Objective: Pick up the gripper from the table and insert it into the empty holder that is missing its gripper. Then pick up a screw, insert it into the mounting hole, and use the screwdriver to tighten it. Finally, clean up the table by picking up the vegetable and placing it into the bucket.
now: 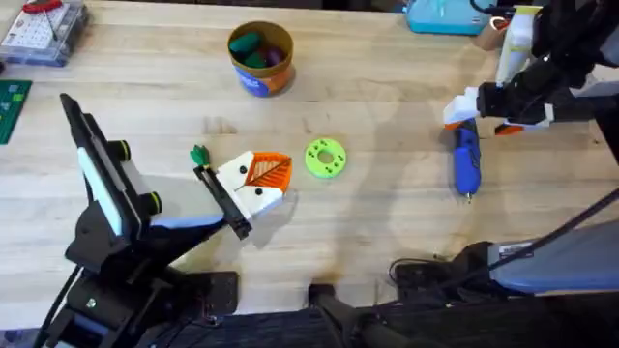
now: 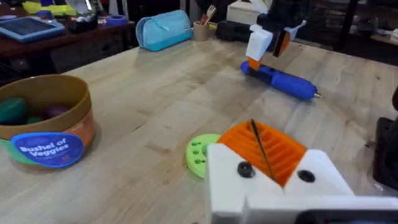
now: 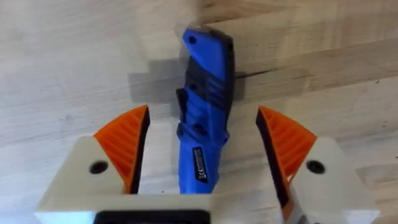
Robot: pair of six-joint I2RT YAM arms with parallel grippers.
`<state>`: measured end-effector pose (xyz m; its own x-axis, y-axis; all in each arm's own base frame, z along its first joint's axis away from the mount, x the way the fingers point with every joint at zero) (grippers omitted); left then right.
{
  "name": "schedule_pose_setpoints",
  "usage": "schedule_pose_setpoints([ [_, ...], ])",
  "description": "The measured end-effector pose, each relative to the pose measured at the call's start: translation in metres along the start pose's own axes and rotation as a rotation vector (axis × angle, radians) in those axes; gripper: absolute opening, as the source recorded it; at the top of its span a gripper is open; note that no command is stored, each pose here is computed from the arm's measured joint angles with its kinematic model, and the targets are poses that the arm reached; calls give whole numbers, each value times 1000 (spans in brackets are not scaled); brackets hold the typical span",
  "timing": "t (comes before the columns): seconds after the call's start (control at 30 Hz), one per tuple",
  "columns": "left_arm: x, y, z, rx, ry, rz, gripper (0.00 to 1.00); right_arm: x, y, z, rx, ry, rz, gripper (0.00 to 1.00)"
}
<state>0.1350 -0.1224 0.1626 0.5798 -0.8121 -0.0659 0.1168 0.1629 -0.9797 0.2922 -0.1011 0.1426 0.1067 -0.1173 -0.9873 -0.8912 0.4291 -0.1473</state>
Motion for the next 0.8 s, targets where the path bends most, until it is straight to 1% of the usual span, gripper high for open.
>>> schedule_pose_setpoints([
  [0.2,0,0,0,0,0,0,16,18,6,-3,18,18,91,995],
  [0.3,0,0,0,0,0,0,16,26,6,-3,20,23,114,995],
  [0.47,0,0,0,0,0,0,16,29,4,-3,24,21,109,995],
  [0.6,0,0,0,0,0,0,16,35,-2,-2,30,13,61,995],
  [0.8,0,0,0,0,0,0,16,46,1,-7,50,6,64,996],
])
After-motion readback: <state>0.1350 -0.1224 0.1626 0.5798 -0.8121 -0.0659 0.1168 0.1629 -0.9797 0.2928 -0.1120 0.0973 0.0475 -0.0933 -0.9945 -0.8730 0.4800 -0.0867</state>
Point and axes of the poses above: each hand's point on the last joint's axis, 136 mm out from that joint toward the fingers, its own x axis out along the fingers, its own z axis along the line the jaws close on, y = z × x, the point moved 6 cm from there along -x, back along the fingers, and after that the axes turned 14 degrees about x, right-handed, at the moved point
